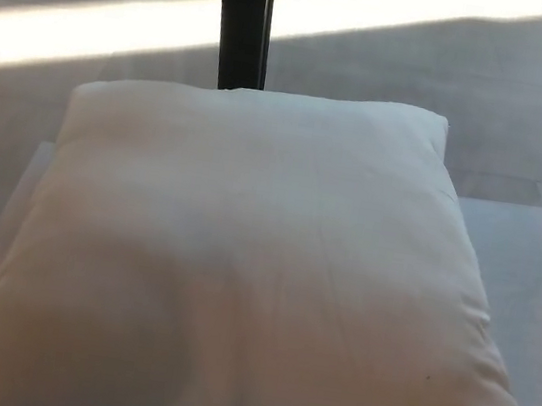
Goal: A hammer is kept on the right hand side and a pillow is kept on the left hand side on the desk infront of the robot and the robot uses its right hand to pick up the hammer and makes a downward swinging motion to hit the pillow
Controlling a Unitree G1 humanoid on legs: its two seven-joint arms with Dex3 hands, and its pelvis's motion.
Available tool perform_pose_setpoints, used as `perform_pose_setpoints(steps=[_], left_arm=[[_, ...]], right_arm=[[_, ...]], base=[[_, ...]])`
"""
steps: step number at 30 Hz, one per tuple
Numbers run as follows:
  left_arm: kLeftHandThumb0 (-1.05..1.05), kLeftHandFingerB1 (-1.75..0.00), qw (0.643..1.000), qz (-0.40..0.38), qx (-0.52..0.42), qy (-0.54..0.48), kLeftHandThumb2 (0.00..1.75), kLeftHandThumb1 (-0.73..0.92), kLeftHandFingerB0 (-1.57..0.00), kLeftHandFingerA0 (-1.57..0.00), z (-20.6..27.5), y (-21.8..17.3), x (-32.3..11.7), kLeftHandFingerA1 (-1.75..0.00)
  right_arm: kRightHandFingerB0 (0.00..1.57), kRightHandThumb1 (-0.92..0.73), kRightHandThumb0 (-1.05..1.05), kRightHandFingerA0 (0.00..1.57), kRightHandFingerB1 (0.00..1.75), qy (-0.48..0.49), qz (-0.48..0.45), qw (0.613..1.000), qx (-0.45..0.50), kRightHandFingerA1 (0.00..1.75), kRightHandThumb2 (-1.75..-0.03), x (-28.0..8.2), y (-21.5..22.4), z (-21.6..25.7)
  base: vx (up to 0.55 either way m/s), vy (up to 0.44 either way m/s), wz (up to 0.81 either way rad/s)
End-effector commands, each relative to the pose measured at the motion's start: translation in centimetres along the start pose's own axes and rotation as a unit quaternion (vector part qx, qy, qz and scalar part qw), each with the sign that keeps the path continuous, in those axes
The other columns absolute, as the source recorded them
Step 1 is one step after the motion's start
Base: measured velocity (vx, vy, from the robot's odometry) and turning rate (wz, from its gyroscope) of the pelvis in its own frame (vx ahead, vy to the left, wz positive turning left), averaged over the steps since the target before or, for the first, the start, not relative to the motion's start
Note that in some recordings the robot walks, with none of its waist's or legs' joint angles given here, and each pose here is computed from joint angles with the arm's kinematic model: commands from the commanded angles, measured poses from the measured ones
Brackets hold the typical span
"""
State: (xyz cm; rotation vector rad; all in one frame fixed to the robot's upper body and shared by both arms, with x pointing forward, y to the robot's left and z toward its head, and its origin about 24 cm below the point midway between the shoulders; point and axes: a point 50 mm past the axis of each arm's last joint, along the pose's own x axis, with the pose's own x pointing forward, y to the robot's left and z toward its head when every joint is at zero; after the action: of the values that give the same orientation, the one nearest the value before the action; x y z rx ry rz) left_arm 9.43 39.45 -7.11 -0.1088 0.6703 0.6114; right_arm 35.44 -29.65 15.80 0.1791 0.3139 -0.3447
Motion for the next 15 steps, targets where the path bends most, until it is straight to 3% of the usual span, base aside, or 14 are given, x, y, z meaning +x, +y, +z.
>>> perform_pose_setpoints(steps=[1,2,3,4,5,9,11,12,15], left_arm=[[-0.46,-0.51,1.000,0.019,0.002,0.004,0.58,0.59,-0.69,-0.76,0.7,1.2,-0.1,-0.60],[-0.46,-0.51,1.000,0.020,0.009,0.002,0.58,0.59,-0.69,-0.76,0.7,1.2,-0.1,-0.60],[-0.45,-0.51,1.000,0.018,0.007,0.002,0.58,0.59,-0.68,-0.75,0.7,1.2,-0.1,-0.61],[-0.45,-0.51,1.000,0.017,0.006,0.001,0.58,0.59,-0.68,-0.75,0.7,1.2,-0.1,-0.61],[-0.46,-0.52,1.000,0.018,0.006,0.001,0.58,0.59,-0.70,-0.75,0.7,1.2,-0.1,-0.61],[-0.45,-0.51,1.000,0.024,0.006,0.003,0.58,0.59,-0.68,-0.76,0.7,1.2,0.0,-0.60],[-0.45,-0.53,1.000,0.027,0.000,0.004,0.58,0.59,-0.69,-0.75,0.6,1.3,-0.2,-0.60],[-0.44,-0.53,1.000,0.025,-0.002,0.006,0.58,0.59,-0.69,-0.75,0.6,1.3,-0.2,-0.60],[-0.44,-0.53,1.000,0.024,0.000,0.005,0.58,0.59,-0.68,-0.74,0.6,1.3,-0.2,-0.61]], right_arm=[[0.80,-0.47,-0.24,1.00,1.64,-0.150,-0.169,0.912,-0.343,1.75,-1.13,-1.1,-8.3,-1.2],[0.80,-0.47,-0.24,1.00,1.64,-0.147,-0.175,0.906,-0.355,1.75,-1.13,-1.1,-8.4,-1.5],[1.07,-0.48,-0.30,1.22,1.29,-0.139,-0.180,0.898,-0.378,1.38,-1.12,-1.1,-9.0,-2.2],[1.07,-0.48,-0.30,1.22,1.29,-0.134,-0.183,0.896,-0.382,1.38,-1.12,-1.1,-9.1,-2.5],[0.85,-0.49,-0.20,0.95,1.57,-0.134,-0.191,0.883,-0.408,1.75,-1.10,-1.2,-9.6,-3.4],[0.79,-0.60,-0.25,0.94,1.53,-0.126,-0.204,0.841,-0.485,1.75,-0.91,-1.4,-10.3,-5.0],[0.79,-0.63,-0.26,0.94,1.51,-0.125,-0.203,0.823,-0.515,1.75,-0.90,-1.3,-10.2,-5.6],[0.97,-0.55,-0.35,1.20,1.21,-0.122,-0.205,0.805,-0.544,1.35,-1.05,-1.4,-10.4,-6.3],[0.96,-0.56,-0.36,1.21,1.19,-0.121,-0.201,0.780,-0.580,1.34,-1.05,-1.6,-10.7,-7.5]], base=[[0.00,0.000,0.00],[0.00,0.000,0.00],[0.00,0.000,0.00],[0.00,0.000,0.00],[0.00,0.000,0.00],[0.00,0.000,0.00],[0.00,0.000,0.00],[0.00,0.000,0.00],[0.00,0.000,0.00]])
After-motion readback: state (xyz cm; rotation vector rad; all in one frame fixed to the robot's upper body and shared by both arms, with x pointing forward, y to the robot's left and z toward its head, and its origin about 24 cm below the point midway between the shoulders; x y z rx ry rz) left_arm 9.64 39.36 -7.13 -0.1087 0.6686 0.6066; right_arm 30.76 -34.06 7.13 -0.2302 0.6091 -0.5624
